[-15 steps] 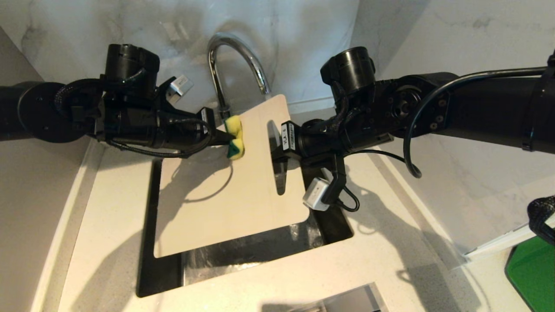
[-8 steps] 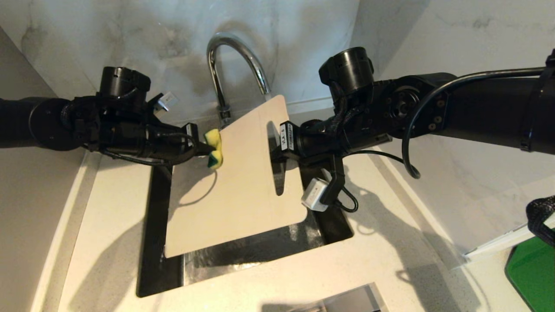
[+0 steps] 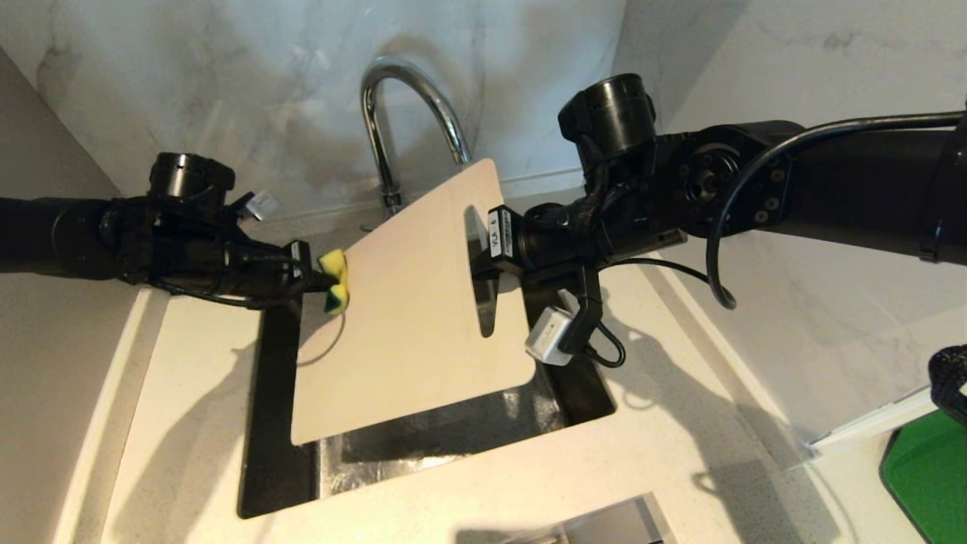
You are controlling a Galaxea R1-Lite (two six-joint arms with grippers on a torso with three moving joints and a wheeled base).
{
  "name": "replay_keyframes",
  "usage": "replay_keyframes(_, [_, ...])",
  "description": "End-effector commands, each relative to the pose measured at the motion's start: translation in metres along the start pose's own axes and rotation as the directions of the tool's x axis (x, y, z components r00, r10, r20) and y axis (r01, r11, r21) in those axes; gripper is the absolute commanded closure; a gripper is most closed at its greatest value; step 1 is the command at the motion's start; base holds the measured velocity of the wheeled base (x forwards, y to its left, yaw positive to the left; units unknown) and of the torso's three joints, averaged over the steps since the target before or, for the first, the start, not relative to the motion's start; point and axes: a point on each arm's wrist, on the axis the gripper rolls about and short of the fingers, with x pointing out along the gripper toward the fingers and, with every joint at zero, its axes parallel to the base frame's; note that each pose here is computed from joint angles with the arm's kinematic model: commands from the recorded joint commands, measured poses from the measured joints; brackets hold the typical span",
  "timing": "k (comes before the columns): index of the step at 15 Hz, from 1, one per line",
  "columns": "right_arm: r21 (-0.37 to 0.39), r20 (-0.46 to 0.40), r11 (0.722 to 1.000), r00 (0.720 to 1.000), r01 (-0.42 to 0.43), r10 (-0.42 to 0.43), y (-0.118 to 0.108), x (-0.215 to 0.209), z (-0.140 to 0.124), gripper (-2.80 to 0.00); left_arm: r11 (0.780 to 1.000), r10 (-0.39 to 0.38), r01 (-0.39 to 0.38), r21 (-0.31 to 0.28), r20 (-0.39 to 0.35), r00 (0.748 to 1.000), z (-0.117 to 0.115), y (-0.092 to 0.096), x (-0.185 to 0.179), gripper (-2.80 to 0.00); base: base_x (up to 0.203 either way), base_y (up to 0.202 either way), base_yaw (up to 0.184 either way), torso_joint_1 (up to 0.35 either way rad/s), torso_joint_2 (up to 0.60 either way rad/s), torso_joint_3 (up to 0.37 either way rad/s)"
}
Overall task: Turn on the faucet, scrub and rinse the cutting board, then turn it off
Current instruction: Scrub the cutting board underwater
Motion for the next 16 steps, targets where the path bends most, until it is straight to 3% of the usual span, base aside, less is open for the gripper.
replay_keyframes(1, [-0.015,0.001,1.000,1.000,0.003,-0.003,-0.001,-0.001,0.000,0.00,0.999,0.035,-0.035,-0.023,-0.007,0.999,-0.004,0.025,-0.001,0.00,0.000,0.000,0.000,0.000,0.00,0.000])
replay_keyframes(5, [-0.017,-0.002,1.000,1.000,0.004,-0.004,-0.002,-0.003,0.000,0.00,0.994,0.091,-0.090,-0.059,0.014,0.996,-0.006,0.062,0.002,0.00,0.000,0.000,0.000,0.000,0.00,0.000])
replay_keyframes(9, [-0.016,-0.003,1.000,1.000,0.004,-0.004,-0.002,-0.003,0.000,0.00,0.994,0.101,-0.100,-0.049,0.018,0.995,-0.006,0.081,-0.004,0.00,0.000,0.000,0.000,0.000,0.00,0.000])
replay_keyframes(12, [-0.017,-0.004,1.000,1.000,0.005,-0.005,-0.003,-0.004,-0.001,0.00,0.996,0.081,-0.080,-0.031,0.044,0.996,-0.001,0.069,-0.012,0.00,0.000,0.000,0.000,0.000,0.00,0.000])
replay_keyframes(16, [-0.016,-0.003,1.000,1.000,0.004,-0.004,-0.002,-0.003,-0.001,0.00,0.999,-0.037,0.036,0.023,0.088,0.995,0.004,0.006,-0.029,0.00,0.000,0.000,0.000,0.000,0.00,0.000])
